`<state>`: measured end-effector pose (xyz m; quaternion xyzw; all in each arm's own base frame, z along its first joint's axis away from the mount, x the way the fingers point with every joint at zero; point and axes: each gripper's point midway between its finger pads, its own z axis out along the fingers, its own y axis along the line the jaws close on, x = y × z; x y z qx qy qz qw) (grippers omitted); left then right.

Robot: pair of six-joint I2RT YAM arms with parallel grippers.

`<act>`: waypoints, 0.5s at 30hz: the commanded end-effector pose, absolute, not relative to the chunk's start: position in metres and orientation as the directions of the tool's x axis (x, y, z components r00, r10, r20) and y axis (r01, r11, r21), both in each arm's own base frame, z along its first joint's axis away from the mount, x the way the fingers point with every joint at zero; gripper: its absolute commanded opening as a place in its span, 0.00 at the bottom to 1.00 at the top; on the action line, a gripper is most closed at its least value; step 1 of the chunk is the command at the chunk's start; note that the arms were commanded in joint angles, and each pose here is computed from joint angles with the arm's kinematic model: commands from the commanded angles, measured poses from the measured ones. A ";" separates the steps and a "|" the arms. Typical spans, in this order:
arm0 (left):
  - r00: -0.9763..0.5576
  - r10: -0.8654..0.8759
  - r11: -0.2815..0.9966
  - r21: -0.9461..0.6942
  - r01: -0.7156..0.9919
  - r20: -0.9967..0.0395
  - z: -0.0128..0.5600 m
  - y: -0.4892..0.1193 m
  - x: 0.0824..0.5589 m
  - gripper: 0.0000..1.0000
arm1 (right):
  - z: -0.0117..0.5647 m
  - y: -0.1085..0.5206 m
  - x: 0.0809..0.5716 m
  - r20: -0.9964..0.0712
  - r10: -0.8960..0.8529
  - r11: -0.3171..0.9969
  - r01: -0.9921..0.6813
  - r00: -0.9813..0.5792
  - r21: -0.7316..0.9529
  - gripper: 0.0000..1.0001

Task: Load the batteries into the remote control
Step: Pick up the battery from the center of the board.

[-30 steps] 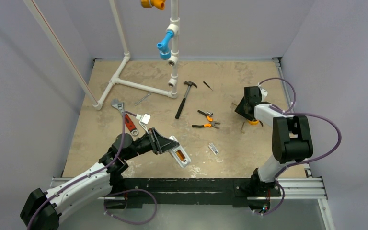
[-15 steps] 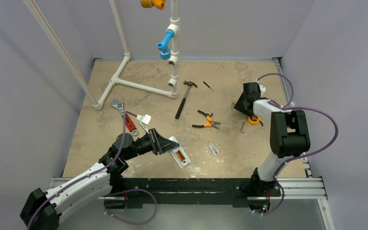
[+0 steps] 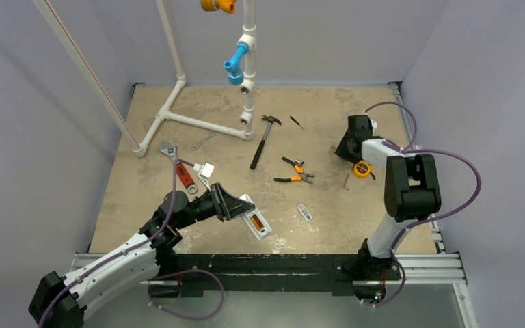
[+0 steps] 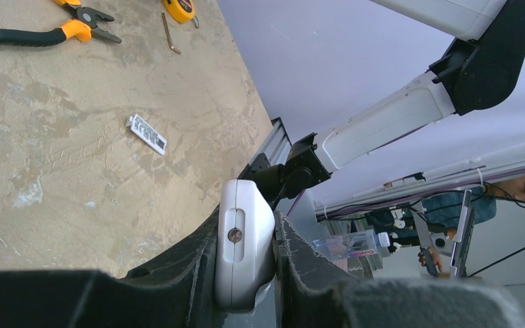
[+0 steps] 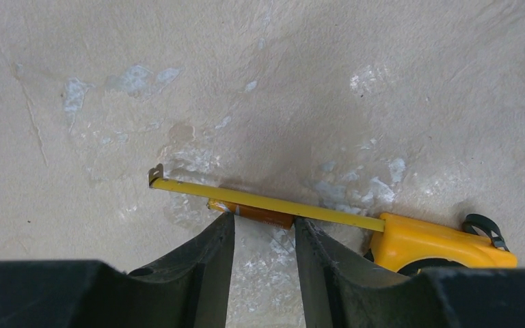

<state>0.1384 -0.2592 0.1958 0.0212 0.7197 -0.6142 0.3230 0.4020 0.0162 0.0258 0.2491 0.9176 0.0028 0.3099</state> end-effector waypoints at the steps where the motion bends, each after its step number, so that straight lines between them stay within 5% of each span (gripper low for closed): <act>1: -0.766 -0.376 0.210 -0.853 0.478 -0.522 0.215 -0.261 0.138 0.00 | 0.022 0.028 0.401 -0.525 0.452 0.889 0.417 -0.721 0.192 0.35; 10: -0.767 -0.377 0.211 -0.855 0.474 -0.519 0.213 -0.261 0.139 0.00 | 0.029 0.029 0.396 -0.527 0.432 0.899 0.393 -0.732 0.192 0.30; 15: -0.769 -0.374 0.211 -0.855 0.474 -0.518 0.213 -0.262 0.139 0.00 | 0.033 0.022 0.398 -0.543 0.402 0.910 0.389 -0.738 0.144 0.40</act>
